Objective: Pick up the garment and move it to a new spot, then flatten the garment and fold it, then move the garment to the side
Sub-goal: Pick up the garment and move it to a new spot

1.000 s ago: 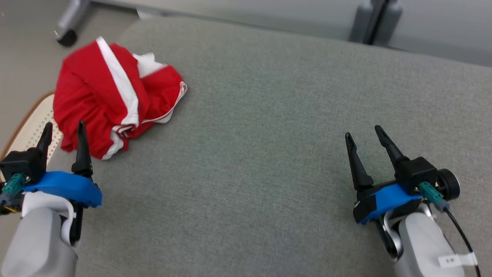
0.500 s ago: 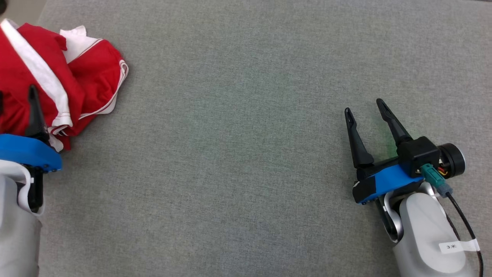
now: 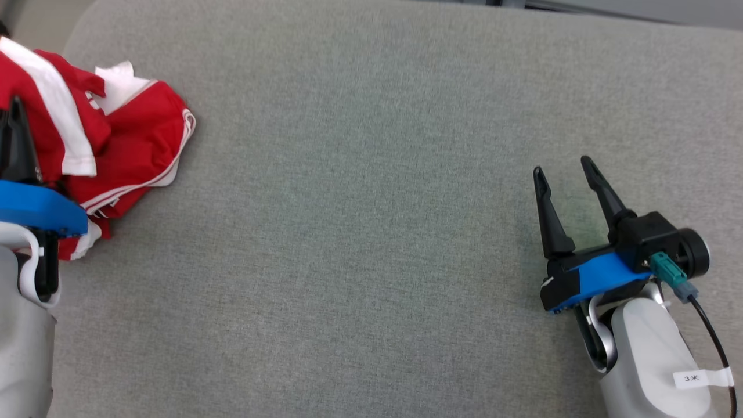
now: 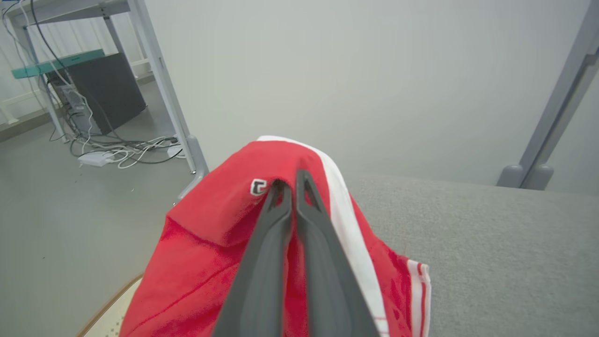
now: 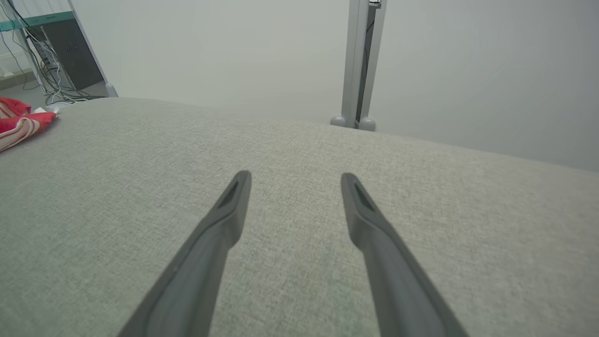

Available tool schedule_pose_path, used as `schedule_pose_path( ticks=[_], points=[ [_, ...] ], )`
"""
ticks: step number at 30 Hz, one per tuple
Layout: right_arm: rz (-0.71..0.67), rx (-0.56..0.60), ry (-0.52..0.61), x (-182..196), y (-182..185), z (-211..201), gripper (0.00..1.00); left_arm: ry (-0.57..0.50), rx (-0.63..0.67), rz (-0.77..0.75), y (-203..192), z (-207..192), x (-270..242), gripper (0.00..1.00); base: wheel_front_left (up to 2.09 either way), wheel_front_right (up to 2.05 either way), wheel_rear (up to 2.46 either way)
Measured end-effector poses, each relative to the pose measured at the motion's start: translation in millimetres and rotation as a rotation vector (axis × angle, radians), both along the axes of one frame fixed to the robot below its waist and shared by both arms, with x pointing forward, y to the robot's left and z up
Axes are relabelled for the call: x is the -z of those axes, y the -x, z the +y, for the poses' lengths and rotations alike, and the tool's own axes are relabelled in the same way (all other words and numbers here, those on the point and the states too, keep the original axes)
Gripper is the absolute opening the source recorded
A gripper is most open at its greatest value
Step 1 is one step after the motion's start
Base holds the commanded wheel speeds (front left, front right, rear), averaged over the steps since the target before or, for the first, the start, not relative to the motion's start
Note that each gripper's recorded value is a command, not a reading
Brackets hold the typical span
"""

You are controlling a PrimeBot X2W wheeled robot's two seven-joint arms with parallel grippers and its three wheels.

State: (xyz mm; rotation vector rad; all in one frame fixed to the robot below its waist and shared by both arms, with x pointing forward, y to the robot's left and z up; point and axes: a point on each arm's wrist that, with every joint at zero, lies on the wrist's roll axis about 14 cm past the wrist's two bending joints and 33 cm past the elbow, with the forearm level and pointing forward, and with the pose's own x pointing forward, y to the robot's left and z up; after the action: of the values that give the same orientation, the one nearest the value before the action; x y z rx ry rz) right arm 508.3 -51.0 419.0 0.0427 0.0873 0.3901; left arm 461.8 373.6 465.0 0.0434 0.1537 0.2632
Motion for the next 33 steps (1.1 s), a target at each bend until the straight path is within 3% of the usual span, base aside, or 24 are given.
schedule_pose_path(
  ticks=[7,14,24,33],
  points=[
    [-0.027,0.029,-0.033,-24.9,14.7,-11.1,1.00,-0.046,0.129,-0.201,-18.4,-36.2,-72.4,0.00,0.00,0.00,0.00],
    [-0.036,0.101,-0.043,-39.9,37.9,-41.9,1.00,-0.023,0.351,-0.358,-37.0,-121.9,-119.5,0.00,0.00,0.00,0.00],
    [-0.043,0.280,-0.019,-49.0,77.1,-113.6,1.00,0.142,0.717,-0.395,-37.9,-285.2,-110.2,0.00,0.00,0.00,0.00],
    [-0.047,0.445,0.011,-54.8,115.3,-172.1,1.00,0.298,1.017,-0.343,-4.0,-416.1,-91.2,0.00,0.00,0.00,0.00]
  ],
)
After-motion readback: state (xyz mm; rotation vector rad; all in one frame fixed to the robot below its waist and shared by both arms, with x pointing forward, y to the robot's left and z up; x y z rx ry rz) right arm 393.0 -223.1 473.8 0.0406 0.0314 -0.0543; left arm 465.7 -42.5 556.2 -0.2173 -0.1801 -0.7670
